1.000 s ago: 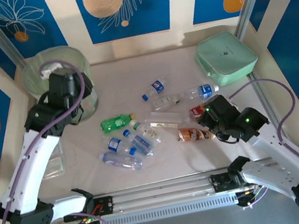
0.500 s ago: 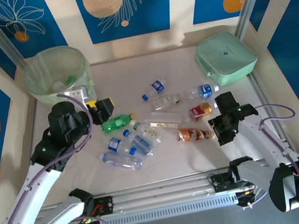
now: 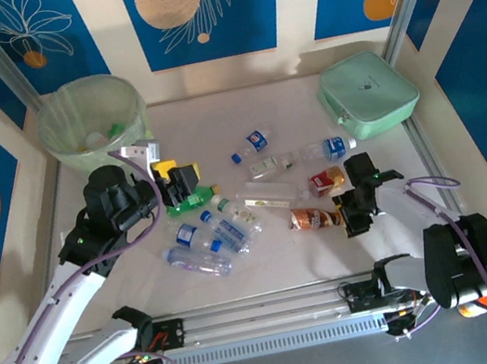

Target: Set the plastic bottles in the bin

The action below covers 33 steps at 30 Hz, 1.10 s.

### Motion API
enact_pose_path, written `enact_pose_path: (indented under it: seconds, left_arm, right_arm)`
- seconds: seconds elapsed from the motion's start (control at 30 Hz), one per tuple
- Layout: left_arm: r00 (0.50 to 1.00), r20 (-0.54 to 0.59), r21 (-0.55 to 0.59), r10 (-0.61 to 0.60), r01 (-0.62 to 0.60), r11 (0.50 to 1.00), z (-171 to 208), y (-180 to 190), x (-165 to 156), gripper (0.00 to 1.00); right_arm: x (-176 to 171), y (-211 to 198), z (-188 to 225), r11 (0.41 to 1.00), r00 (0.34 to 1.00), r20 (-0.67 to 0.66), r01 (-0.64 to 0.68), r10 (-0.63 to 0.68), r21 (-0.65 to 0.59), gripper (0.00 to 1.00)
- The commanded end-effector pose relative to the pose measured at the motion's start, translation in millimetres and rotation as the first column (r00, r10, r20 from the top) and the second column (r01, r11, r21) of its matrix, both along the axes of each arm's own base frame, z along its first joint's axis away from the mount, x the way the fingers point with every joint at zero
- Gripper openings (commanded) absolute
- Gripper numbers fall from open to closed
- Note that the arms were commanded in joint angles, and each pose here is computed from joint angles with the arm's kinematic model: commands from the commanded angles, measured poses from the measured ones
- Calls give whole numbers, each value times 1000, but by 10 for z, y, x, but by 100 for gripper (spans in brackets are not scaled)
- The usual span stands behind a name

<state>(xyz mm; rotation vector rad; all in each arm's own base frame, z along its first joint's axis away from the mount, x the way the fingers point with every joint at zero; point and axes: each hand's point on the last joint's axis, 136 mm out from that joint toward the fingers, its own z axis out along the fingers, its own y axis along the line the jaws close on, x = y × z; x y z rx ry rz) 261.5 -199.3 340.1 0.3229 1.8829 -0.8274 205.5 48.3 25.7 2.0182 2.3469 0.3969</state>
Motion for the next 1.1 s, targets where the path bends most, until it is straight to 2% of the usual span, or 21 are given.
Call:
enact_pose_path:
  seconds: [0.0, 0.4, 0.53, 0.6, 0.73, 0.83, 0.93, 1.07]
  left_arm:
    - [999, 49, -16, -23, 24, 1000, 107, -35, -25, 68]
    - [999, 20, 0, -26, 26, 1000, 31, -73, 27, 67]
    - [999, -1, -2, -37, 37, 999, 28, -97, 23, 68]
    - [999, -27, 9, -46, 46, 999, -6, -121, 12, 69]
    - [995, -83, 88, -54, 62, 994, -141, -186, -19, 78]
    - [986, -129, 92, -107, 119, 989, -243, -321, -97, 87]
    - [962, -191, 52, -193, 207, 977, -368, -572, -222, 94]
    - [923, -281, 89, -262, 297, 951, -676, -904, -373, 100]
  right_arm:
    - [24, 43, -58, 1000, 1000, -3, -5, 5, 16, 59]
    - [150, 5, -61, 998, 997, 60, -52, 50, 23, 30]
    - [157, 12, 104, 994, 989, 101, -107, 105, 8, 28]
    - [213, 39, 228, 986, 972, 168, -165, 165, -11, 29]
    - [340, 180, 538, 948, 886, 344, -316, 310, -41, 26]
    - [369, 261, 812, 914, 797, 456, -391, 396, -111, 26]
    - [385, 393, 1169, 862, 666, 561, -465, 492, -203, 25]
    - [386, 635, 1715, 777, 448, 669, -537, 593, -329, 25]
